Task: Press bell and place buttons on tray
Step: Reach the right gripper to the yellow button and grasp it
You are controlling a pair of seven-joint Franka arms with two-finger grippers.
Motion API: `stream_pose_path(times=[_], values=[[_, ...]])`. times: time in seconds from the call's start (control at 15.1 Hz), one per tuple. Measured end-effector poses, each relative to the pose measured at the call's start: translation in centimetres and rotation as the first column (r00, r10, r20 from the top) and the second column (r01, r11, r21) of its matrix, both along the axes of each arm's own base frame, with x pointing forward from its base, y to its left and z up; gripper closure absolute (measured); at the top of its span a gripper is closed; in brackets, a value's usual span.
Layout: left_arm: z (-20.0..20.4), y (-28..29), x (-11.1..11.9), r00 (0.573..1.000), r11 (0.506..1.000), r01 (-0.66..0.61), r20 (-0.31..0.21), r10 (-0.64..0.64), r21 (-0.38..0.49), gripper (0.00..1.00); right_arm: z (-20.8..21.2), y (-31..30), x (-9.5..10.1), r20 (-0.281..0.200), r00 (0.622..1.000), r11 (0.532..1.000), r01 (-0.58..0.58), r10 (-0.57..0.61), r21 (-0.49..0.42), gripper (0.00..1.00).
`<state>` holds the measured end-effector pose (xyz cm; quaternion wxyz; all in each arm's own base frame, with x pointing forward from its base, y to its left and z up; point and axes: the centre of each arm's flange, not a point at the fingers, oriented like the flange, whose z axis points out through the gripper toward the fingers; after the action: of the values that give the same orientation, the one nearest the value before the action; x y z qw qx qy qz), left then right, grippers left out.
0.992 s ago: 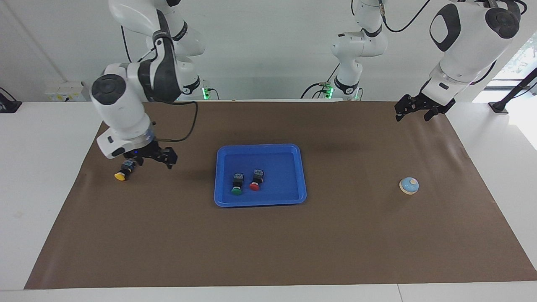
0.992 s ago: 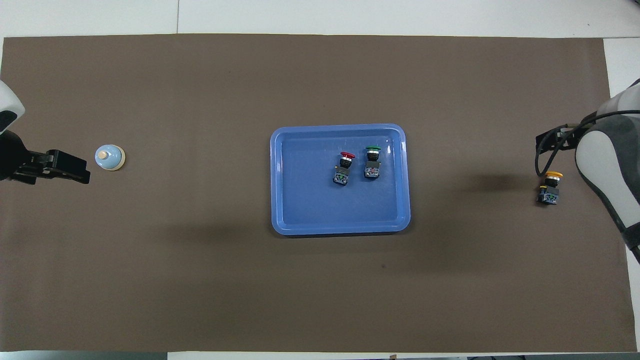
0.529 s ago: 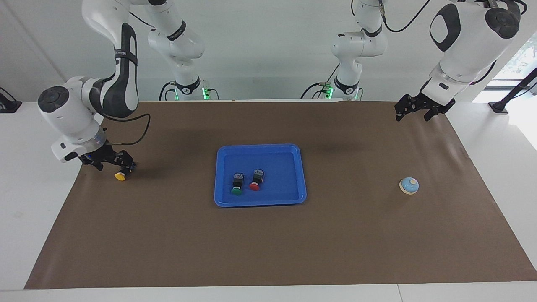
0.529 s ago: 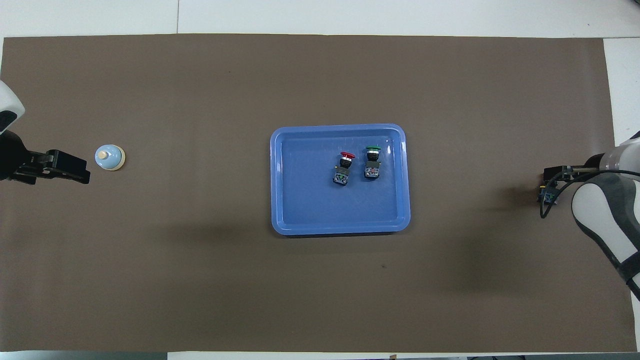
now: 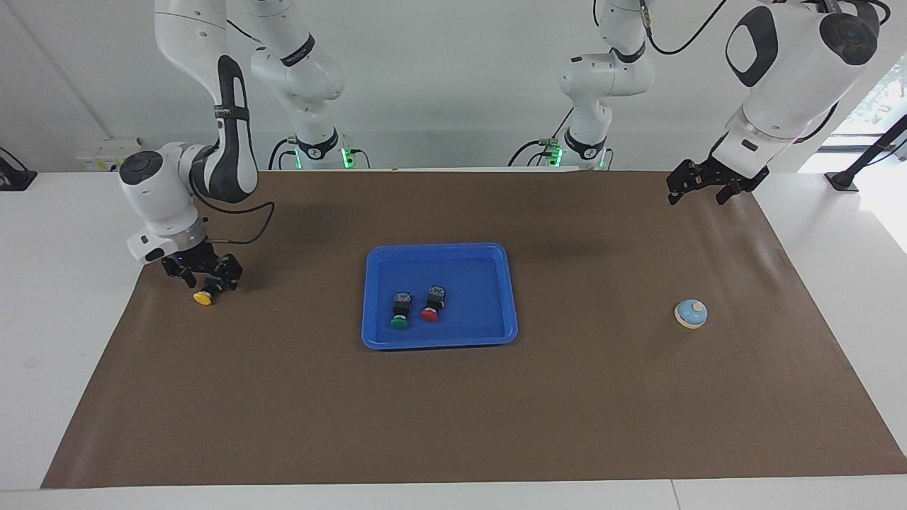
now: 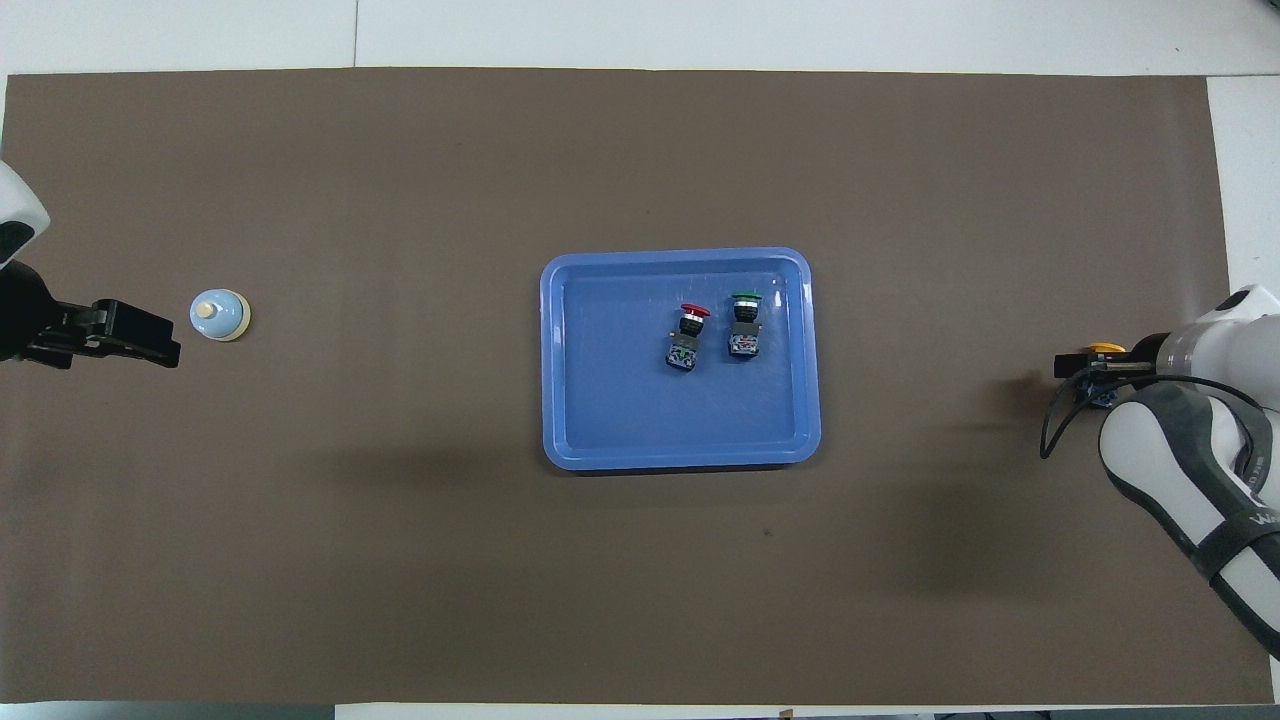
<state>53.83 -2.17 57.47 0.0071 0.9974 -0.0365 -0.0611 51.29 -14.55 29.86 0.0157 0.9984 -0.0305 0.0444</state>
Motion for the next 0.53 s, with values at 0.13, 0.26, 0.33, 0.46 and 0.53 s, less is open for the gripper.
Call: stream_pose_path(times=[0.13, 0.26, 0.33, 0.46, 0.53], values=[[0.00, 0.00, 0.00, 1.000, 1.000, 0.000, 0.000, 0.000, 0.000, 0.00, -0.14, -0.26, -0.08, -0.002, 1.000, 1.000, -0.021, 0.021, 0.002, 0.11], [0.00, 0.00, 0.00, 1.000, 1.000, 0.000, 0.000, 0.000, 0.000, 0.00, -0.15, -0.71, -0.22, 0.000, 0.999, 0.999, -0.041, 0.041, 0.010, 0.36], [0.00, 0.00, 0.00, 1.000, 1.000, 0.000, 0.000, 0.000, 0.000, 0.00, -0.16, -0.89, -0.28, 0.000, 0.999, 0.999, -0.048, 0.048, 0.012, 0.47], [0.00, 0.00, 0.00, 1.000, 1.000, 0.000, 0.000, 0.000, 0.000, 0.00, -0.15, -0.97, -0.31, -0.002, 0.999, 0.998, -0.055, 0.055, 0.013, 0.60], [0.00, 0.00, 0.00, 1.000, 1.000, 0.000, 0.000, 0.000, 0.000, 0.00, -0.12, -0.93, -0.28, -0.007, 0.998, 0.998, -0.056, 0.056, 0.015, 0.60]])
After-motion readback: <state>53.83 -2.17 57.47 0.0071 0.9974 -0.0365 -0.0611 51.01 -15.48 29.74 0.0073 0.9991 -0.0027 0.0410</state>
